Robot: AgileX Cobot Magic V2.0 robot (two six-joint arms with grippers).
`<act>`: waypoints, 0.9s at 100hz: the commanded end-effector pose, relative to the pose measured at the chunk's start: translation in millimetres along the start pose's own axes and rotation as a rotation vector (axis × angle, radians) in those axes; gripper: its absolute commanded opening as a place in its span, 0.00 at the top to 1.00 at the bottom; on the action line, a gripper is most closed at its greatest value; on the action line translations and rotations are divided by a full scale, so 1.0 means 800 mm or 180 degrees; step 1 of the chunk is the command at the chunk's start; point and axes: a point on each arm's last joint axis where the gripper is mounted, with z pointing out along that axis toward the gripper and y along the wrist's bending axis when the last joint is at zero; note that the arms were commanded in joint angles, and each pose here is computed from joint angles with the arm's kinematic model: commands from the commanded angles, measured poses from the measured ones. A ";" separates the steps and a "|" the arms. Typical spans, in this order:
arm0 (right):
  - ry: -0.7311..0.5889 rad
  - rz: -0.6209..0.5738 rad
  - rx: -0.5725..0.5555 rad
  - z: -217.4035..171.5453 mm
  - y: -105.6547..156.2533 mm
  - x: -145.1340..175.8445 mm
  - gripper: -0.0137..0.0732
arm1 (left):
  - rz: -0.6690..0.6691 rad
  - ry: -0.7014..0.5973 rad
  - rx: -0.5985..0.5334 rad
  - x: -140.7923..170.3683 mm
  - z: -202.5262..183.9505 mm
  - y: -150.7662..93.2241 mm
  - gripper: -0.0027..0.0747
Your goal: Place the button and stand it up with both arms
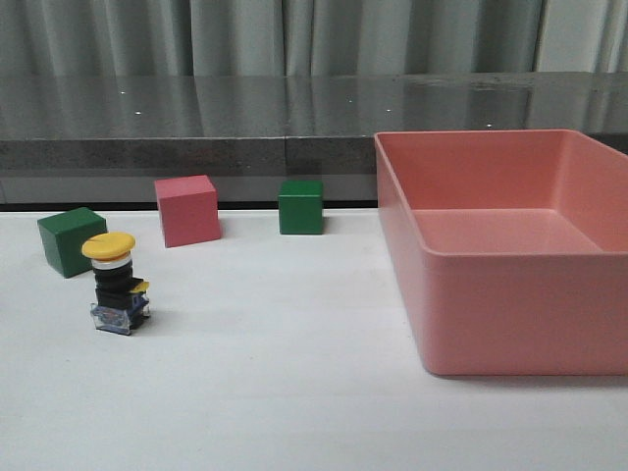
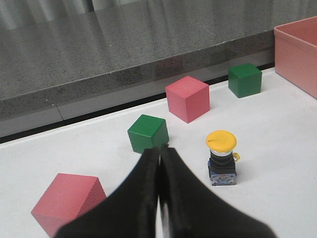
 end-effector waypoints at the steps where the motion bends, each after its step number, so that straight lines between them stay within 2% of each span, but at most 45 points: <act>1: -0.0271 0.0048 0.0125 -0.004 -0.005 -0.017 0.91 | -0.0083 -0.0182 -0.0147 -0.015 -0.002 0.007 0.99; 30: -0.0271 0.0048 0.0125 -0.004 -0.005 -0.017 0.91 | -0.0155 -0.0171 -0.0154 -0.009 -0.002 0.006 0.99; 48: -0.0271 0.0048 0.0125 -0.004 -0.005 -0.017 0.91 | -0.0106 -0.0276 -0.0310 0.001 -0.018 0.006 0.99; 60: -0.0271 0.0048 0.0125 -0.004 -0.005 -0.017 0.91 | -0.0240 -0.0421 -0.0437 0.013 -0.031 0.006 0.99; 81: -0.0271 0.0048 0.0125 -0.004 -0.005 -0.017 0.91 | -0.0230 -0.0713 -0.0514 0.046 -0.046 -0.001 0.99; 90: -0.0267 0.0048 0.0122 -0.004 -0.005 -0.017 0.91 | -0.0261 -0.0638 -0.0522 0.056 -0.040 -0.002 0.99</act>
